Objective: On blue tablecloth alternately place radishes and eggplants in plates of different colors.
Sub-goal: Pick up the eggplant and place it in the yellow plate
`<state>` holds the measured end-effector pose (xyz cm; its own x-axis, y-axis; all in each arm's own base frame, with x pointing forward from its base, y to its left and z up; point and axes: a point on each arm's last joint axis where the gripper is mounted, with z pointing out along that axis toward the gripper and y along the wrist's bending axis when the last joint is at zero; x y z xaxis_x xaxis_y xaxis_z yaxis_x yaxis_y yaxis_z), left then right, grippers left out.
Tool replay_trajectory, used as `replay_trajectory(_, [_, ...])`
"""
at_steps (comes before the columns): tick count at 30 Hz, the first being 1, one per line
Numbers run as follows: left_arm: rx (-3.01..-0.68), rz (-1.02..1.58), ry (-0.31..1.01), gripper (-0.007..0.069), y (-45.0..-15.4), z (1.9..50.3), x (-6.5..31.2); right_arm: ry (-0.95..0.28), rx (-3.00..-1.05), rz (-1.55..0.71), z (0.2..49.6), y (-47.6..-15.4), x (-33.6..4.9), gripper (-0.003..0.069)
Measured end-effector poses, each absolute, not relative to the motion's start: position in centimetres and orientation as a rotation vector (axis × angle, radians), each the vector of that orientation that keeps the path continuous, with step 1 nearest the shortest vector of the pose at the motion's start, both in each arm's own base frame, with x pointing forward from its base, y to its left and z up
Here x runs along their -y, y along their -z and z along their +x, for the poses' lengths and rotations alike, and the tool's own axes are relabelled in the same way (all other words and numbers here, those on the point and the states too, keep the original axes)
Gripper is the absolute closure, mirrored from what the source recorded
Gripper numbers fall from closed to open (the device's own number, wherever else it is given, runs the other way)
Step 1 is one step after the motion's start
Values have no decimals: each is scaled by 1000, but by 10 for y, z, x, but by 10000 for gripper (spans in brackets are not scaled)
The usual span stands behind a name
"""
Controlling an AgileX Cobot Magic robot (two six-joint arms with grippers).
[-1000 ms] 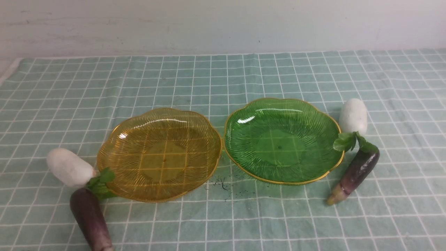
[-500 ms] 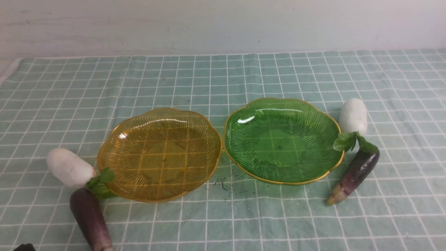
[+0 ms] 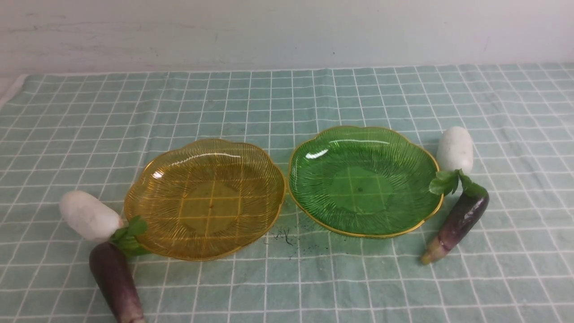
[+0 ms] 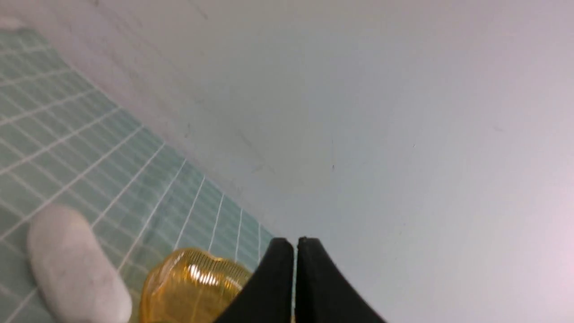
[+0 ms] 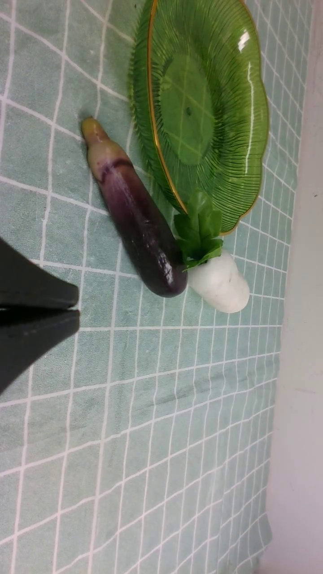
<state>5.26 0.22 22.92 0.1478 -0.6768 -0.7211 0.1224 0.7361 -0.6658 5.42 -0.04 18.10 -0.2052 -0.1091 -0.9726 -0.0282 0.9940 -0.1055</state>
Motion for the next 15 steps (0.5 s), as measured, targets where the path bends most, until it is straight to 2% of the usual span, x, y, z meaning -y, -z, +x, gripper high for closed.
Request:
replay_trajectory(1, [-1307,-420,589,633,-257,45,2,43,-1761,-79,55,-182,0,673])
replay_trajectory(2, [-1323,-401,580,633,-259,44,3,29,-1759,-68,55,-182,-1,673])
replay_trajectory(4, [-1374,-288,535,633,-293,37,8,-97,-1693,37,56,-186,-3,673])
replay_trajectory(6, [-1553,-191,495,633,-319,42,16,-287,-1582,214,56,-196,-4,673])
replay_trajectory(10, [-2003,-101,443,633,-326,69,24,-523,-1434,452,56,-206,-1,673])
replay_trajectory(13, [-2314,-78,378,633,-315,97,24,-595,-1383,532,56,-208,1,673])
replay_trajectory(15, [-2470,-76,342,633,-302,114,23,-595,-1371,539,56,-209,2,673])
